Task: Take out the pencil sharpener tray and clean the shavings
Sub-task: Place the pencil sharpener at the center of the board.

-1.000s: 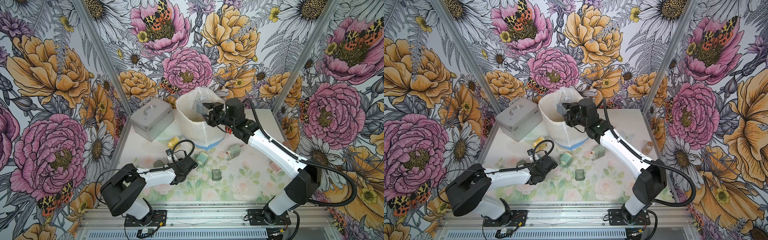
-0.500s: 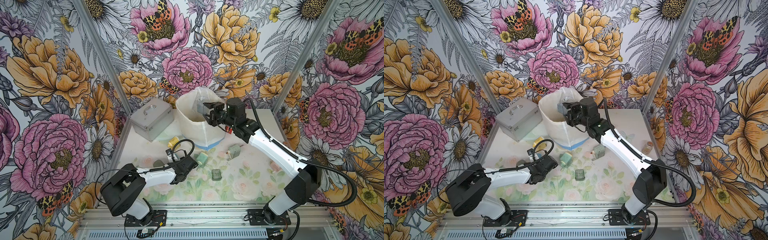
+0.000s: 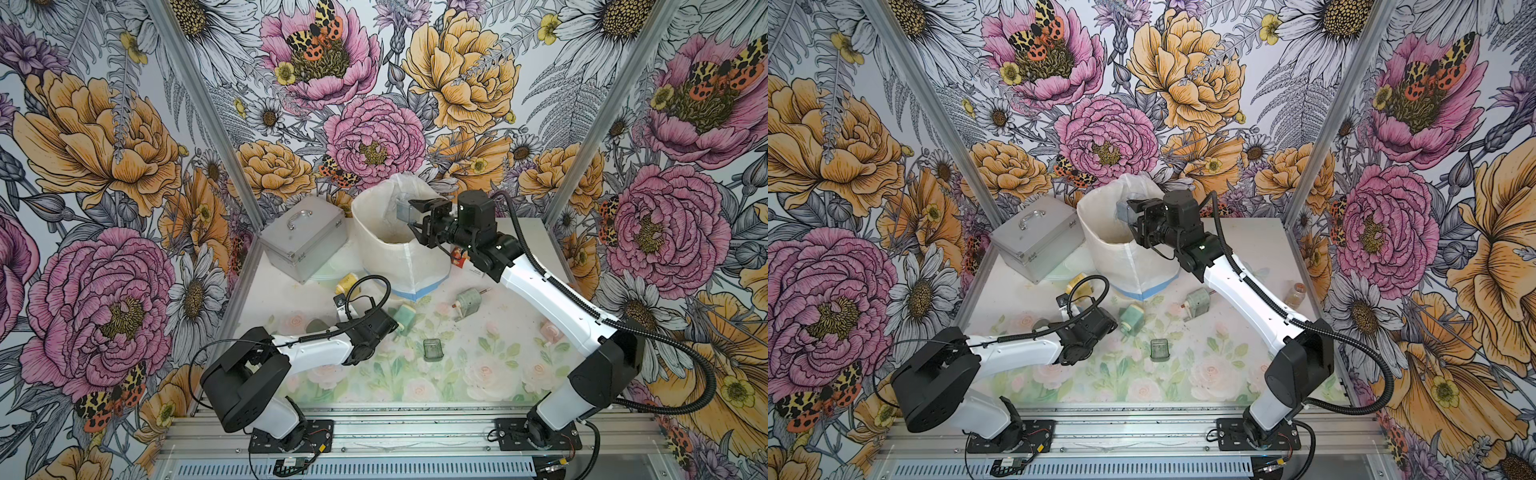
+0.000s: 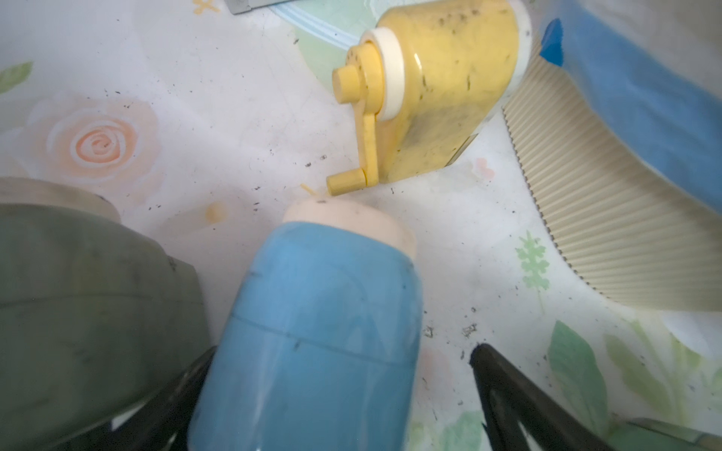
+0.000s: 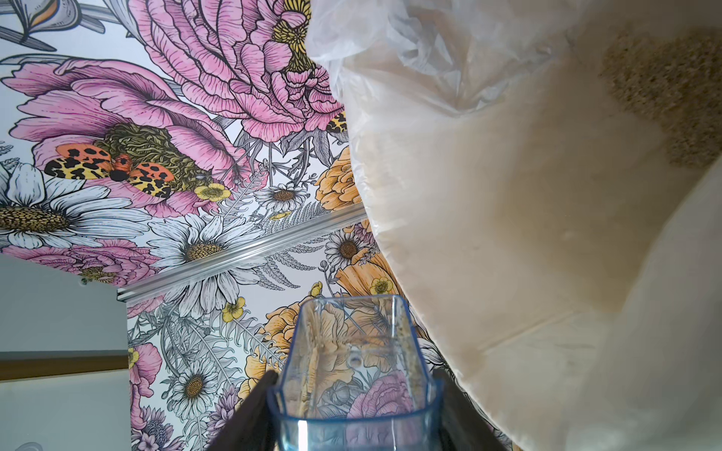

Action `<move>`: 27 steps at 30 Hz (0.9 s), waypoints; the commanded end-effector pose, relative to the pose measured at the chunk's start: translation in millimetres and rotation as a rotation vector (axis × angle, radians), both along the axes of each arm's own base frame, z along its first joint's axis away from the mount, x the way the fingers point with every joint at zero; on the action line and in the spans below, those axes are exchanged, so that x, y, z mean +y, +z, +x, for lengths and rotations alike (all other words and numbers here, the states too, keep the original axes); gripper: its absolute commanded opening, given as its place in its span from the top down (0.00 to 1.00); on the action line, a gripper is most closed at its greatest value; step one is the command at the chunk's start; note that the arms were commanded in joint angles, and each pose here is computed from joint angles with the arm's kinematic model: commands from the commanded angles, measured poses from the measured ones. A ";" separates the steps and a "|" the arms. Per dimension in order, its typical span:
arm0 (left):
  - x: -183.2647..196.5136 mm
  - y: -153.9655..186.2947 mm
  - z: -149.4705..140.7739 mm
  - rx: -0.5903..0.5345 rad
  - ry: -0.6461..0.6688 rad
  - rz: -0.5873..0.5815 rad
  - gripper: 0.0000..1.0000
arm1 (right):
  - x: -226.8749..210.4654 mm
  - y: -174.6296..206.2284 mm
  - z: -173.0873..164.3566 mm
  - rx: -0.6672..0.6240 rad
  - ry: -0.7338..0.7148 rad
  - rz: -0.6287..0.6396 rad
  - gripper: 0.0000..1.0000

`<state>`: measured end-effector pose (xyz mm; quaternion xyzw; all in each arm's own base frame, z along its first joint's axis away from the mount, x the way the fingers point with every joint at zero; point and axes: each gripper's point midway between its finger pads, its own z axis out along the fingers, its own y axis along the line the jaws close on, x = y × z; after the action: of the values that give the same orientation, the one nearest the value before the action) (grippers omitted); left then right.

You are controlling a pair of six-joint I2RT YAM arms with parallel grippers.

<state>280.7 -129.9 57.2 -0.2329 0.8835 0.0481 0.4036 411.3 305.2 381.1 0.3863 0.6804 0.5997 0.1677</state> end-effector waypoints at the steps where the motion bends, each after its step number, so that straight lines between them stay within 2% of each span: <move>1: -5.7 13.0 6.2 -0.025 -0.018 0.017 0.01 | -8.2 7.6 -3.1 -0.022 0.000 -0.028 0.72; 8: -5.5 30.6 6.8 -0.065 -0.024 0.037 0.01 | -23.0 -26.5 -6.7 0.044 -0.017 -0.062 0.72; 13: -2.8 53.4 6.5 -0.128 -0.032 0.045 0.01 | -29.7 -20.3 -8.7 0.025 -0.007 -0.067 0.72; 22: 8.7 87.8 4.1 -0.216 -0.049 0.071 0.01 | -25.5 -5.4 -15.8 -0.058 0.124 -0.094 0.72; 27: 13.9 103.2 5.3 -0.221 -0.105 0.156 0.01 | -18.0 4.2 -20.8 -0.185 0.246 -0.158 0.71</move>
<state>284.9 -124.7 146.3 -0.1879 0.8452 0.0361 0.4990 399.1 279.7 361.1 0.3121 0.7378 0.5748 0.1669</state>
